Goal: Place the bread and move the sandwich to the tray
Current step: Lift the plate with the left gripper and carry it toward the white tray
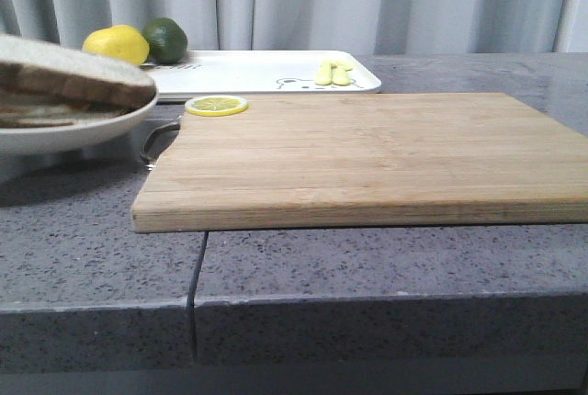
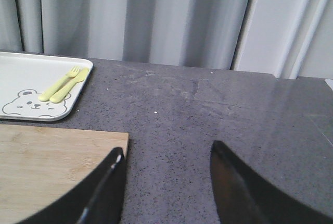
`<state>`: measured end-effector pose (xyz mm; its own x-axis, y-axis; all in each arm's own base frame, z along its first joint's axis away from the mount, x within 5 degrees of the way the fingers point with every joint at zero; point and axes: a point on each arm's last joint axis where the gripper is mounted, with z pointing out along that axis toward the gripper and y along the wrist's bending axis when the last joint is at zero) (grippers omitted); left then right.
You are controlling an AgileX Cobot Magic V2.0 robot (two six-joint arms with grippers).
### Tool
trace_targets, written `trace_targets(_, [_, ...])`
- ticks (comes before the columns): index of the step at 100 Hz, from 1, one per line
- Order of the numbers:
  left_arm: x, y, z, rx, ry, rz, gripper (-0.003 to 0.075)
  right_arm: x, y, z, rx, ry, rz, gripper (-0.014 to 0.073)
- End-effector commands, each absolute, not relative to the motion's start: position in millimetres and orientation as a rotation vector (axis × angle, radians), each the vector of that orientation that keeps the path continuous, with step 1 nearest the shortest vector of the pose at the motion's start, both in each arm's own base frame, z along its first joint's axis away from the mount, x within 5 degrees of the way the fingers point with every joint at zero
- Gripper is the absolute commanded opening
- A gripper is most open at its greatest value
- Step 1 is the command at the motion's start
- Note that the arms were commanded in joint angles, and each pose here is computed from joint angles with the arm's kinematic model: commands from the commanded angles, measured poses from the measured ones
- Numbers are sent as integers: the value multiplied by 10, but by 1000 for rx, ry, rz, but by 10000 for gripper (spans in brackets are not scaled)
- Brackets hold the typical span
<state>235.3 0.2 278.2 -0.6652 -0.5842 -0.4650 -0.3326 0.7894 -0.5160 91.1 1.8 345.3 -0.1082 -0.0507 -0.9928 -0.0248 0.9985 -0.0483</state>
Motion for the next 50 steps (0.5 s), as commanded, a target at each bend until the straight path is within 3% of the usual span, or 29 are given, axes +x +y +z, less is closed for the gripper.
trace_targets(1, [2399, -8, 3105, -706, 2172, -609, -19, 896, 16, 3608, -67, 1581, -37, 384])
trace_targets(28, [2511, -72, 3402, -638, 2061, -741, -19, 896, 19, 3607, -60, 1582, -26, 384])
trace_targets(50, [2794, -81, 3449, -602, 2105, -770, -20, 896, 20, 3609, -59, 1580, -23, 384])
